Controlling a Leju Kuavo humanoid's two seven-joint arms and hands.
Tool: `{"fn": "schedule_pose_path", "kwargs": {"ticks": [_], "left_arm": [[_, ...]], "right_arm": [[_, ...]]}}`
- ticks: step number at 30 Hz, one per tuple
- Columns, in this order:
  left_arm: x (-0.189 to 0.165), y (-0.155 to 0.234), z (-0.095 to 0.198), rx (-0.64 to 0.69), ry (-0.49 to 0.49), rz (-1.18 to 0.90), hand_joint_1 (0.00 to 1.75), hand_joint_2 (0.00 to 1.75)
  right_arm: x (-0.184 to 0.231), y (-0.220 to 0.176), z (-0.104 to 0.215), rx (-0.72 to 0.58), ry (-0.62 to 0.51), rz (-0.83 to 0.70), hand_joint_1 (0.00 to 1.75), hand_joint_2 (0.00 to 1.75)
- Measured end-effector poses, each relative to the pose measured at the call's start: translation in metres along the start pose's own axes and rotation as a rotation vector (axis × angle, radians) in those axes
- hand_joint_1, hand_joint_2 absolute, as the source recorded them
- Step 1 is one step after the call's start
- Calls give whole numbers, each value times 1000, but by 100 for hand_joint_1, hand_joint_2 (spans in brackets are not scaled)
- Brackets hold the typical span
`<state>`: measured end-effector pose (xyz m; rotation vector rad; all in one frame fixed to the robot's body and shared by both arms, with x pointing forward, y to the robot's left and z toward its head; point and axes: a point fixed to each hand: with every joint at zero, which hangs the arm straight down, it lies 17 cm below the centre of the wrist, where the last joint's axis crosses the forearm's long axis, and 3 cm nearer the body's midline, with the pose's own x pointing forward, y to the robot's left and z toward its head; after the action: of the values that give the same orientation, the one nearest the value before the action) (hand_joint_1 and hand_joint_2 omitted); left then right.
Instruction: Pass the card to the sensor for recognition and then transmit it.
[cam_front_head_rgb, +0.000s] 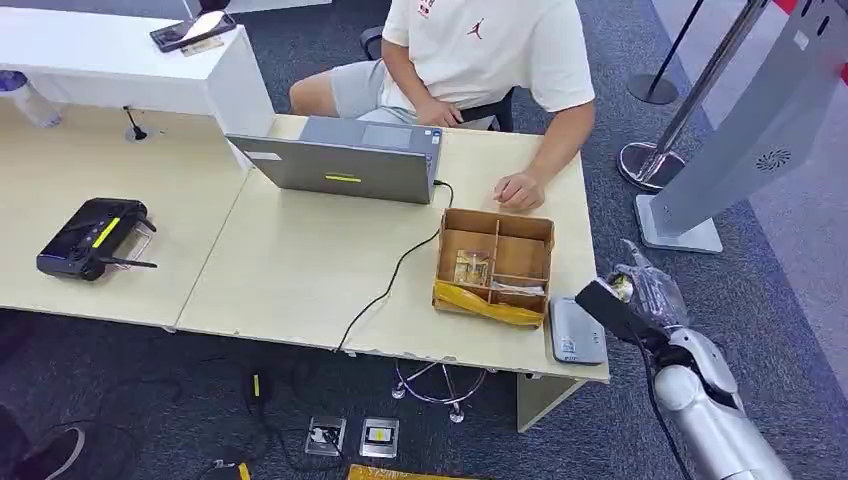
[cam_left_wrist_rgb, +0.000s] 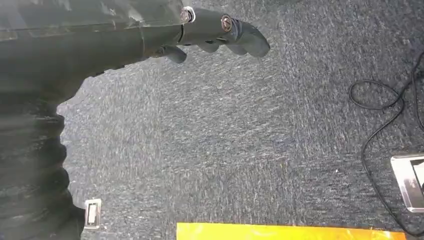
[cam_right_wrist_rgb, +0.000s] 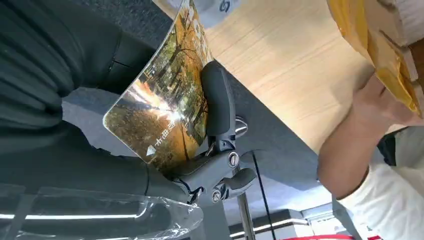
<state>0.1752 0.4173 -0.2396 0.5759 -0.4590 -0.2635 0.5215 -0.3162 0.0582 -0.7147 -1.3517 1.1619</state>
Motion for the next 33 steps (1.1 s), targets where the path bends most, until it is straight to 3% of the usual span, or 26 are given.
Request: {"fn": "schedule_pose_path", "kwargs": {"ticks": [33], "left_arm": [[-1, -2, 1, -1, 8, 8, 0, 175]], "right_arm": [[7, 49, 9, 67, 0, -8, 175, 175]]}}
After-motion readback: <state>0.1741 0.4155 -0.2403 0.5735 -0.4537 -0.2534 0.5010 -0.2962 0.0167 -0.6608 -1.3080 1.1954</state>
